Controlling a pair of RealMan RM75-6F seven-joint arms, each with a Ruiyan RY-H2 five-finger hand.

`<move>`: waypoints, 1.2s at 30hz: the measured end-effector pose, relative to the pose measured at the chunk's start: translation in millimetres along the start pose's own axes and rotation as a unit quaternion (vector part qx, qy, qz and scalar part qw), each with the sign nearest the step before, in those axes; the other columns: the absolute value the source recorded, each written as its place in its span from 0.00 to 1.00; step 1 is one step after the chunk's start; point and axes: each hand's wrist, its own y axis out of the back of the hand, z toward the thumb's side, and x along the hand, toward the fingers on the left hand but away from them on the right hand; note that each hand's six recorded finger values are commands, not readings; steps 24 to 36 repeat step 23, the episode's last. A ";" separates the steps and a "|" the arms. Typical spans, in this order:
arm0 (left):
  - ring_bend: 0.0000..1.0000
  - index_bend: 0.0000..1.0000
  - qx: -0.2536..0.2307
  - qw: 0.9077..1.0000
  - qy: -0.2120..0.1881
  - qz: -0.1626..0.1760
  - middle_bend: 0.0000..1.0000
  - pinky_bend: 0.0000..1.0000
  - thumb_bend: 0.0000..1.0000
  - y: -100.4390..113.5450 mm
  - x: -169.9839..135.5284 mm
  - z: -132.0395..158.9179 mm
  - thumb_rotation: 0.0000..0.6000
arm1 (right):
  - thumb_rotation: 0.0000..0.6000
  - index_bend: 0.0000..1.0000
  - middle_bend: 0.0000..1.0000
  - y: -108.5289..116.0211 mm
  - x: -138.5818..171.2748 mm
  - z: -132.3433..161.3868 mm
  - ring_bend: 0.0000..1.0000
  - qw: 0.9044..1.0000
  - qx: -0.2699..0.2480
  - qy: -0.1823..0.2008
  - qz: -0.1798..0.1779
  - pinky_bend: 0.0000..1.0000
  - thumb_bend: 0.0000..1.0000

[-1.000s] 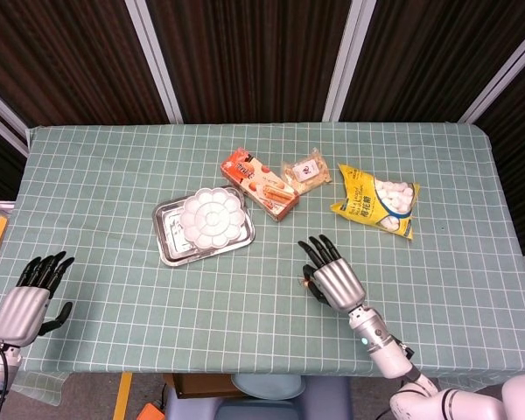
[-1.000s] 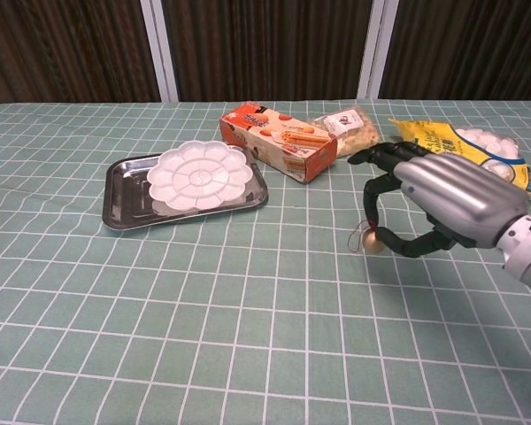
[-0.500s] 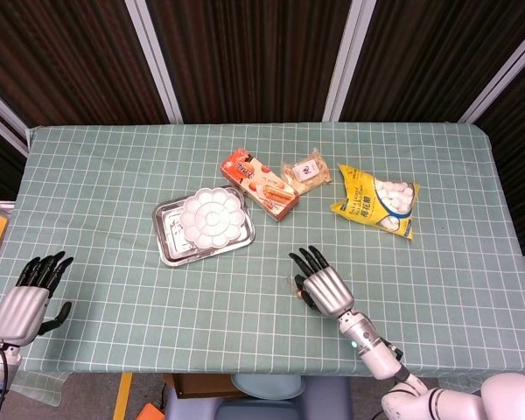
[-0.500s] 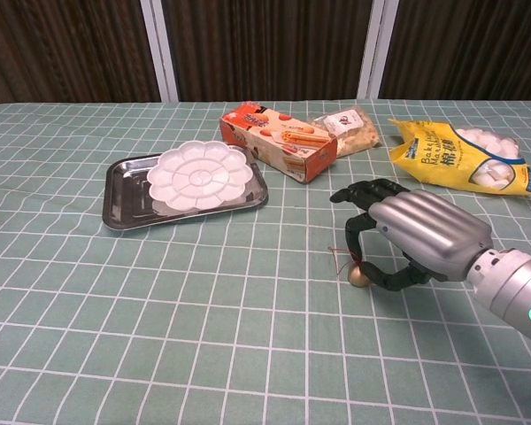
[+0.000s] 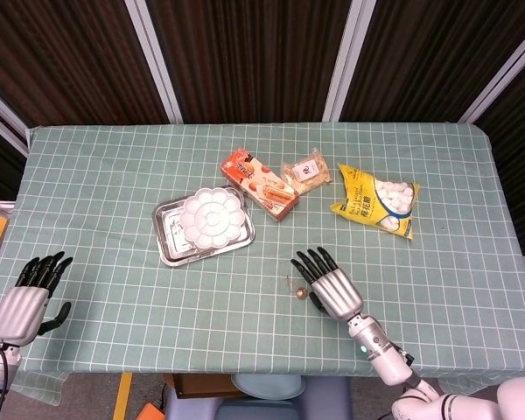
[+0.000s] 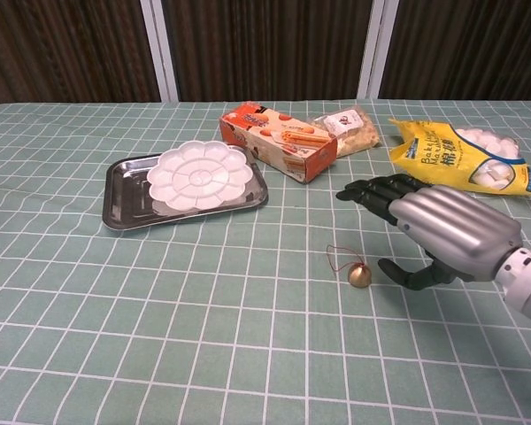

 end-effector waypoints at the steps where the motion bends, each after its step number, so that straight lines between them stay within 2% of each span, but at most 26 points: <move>1: 0.00 0.00 0.000 1.000 0.000 0.000 0.00 0.03 0.42 0.2 -0.1 0.1 1.00 | 1.00 0.15 0.11 3.1 2.3 -0.6 0.00 1.000 -0.002 -0.001 -0.004 0.00 0.54; 5: 0.00 0.00 0.000 1.000 0.000 0.006 0.00 0.03 0.42 2.5 -1.3 0.2 1.00 | 1.00 0.02 0.02 23.0 23.6 -14.1 0.00 0.999 -0.004 -0.021 -0.024 0.00 0.52; 7: 0.00 0.00 0.001 1.000 0.000 0.010 0.00 0.03 0.42 4.1 -2.1 -0.4 1.00 | 1.00 0.00 0.00 33.7 40.4 -27.3 0.00 0.999 0.002 -0.041 -0.033 0.00 0.47; 10: 0.00 0.00 0.001 1.000 0.001 0.018 0.00 0.03 0.42 6.7 -3.0 -1.5 1.00 | 1.00 0.00 0.00 50.7 79.5 -56.1 0.00 0.994 0.025 -0.091 -0.047 0.00 0.42; 15: 0.00 0.00 0.007 0.999 0.004 0.036 0.00 0.03 0.42 9.3 -3.2 -1.6 1.00 | 1.00 0.00 0.00 65.1 161.1 -103.1 0.00 0.975 0.064 -0.205 -0.052 0.00 0.39; 17: 0.00 0.00 0.009 0.999 0.000 0.038 0.00 0.03 0.42 8.7 -3.0 1.1 1.00 | 1.00 0.00 0.00 70.2 180.6 -113.4 0.00 0.970 0.067 -0.229 -0.045 0.00 0.38; 23: 0.00 0.00 0.026 0.999 -0.013 0.041 0.00 0.03 0.42 2.9 -2.7 12.4 1.00 | 1.00 0.00 0.00 90.9 191.8 -117.4 0.00 0.970 0.045 -0.225 -0.077 0.00 0.38; 36: 0.00 0.00 0.026 0.999 -0.013 0.041 0.00 0.03 0.42 2.9 -2.7 12.4 1.00 | 1.00 0.00 0.00 90.9 191.8 -117.4 0.00 0.970 0.045 -0.225 -0.077 0.00 0.38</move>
